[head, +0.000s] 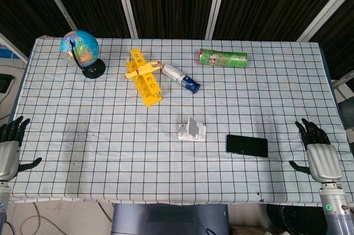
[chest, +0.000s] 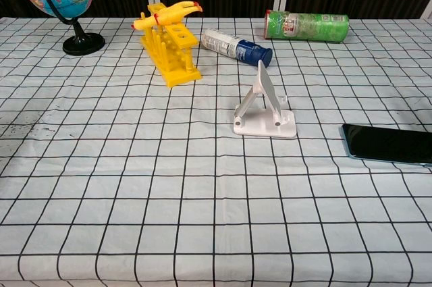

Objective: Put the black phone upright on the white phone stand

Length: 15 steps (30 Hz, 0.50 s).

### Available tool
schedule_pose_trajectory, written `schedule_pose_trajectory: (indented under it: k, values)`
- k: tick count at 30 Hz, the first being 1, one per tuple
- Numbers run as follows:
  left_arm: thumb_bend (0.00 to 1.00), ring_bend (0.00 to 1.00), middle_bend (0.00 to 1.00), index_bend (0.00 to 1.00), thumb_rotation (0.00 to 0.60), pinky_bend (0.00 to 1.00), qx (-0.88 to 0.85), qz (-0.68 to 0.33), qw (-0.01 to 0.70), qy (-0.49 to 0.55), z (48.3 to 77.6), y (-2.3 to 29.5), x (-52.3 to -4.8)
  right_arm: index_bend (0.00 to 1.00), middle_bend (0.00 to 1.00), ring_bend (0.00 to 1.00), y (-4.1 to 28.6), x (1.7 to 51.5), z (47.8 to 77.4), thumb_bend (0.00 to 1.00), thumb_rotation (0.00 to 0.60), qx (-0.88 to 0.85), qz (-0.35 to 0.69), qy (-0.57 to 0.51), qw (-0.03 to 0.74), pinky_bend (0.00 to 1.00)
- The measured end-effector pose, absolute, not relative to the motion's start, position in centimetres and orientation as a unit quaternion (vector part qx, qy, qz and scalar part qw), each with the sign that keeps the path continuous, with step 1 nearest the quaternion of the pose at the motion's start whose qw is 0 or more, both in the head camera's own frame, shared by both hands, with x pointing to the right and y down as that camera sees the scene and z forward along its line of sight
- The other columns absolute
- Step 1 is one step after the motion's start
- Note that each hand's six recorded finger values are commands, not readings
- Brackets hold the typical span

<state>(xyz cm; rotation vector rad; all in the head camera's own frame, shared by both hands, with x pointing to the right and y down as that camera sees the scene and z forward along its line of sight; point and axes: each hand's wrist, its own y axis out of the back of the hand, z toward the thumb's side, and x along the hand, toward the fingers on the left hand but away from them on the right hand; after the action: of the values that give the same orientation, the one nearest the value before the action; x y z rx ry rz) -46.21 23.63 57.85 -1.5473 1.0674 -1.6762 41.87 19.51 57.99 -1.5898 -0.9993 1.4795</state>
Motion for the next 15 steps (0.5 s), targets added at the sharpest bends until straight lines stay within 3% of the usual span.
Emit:
schedule_pose_trajectory:
  k: [9, 15]
  values:
    - [0.00, 0.00, 0.00, 0.00, 0.600, 0.00, -0.585, -0.632, 0.305, 0.407, 57.8, 23.6, -46.3, 0.00, 0.00, 0.00, 19.8, 40.6, 58.2, 0.03, 0.600, -0.639, 0.572, -0.371, 0.357, 0.14]
    - [0.00, 0.00, 0.00, 0.00, 0.600, 0.00, -0.586, -0.631, 0.304, 0.408, 57.8, 23.5, -46.2, 0.00, 0.00, 0.00, 19.8, 38.6, 58.8, 0.06, 0.600, -0.663, 0.571, -0.337, 0.348, 0.14]
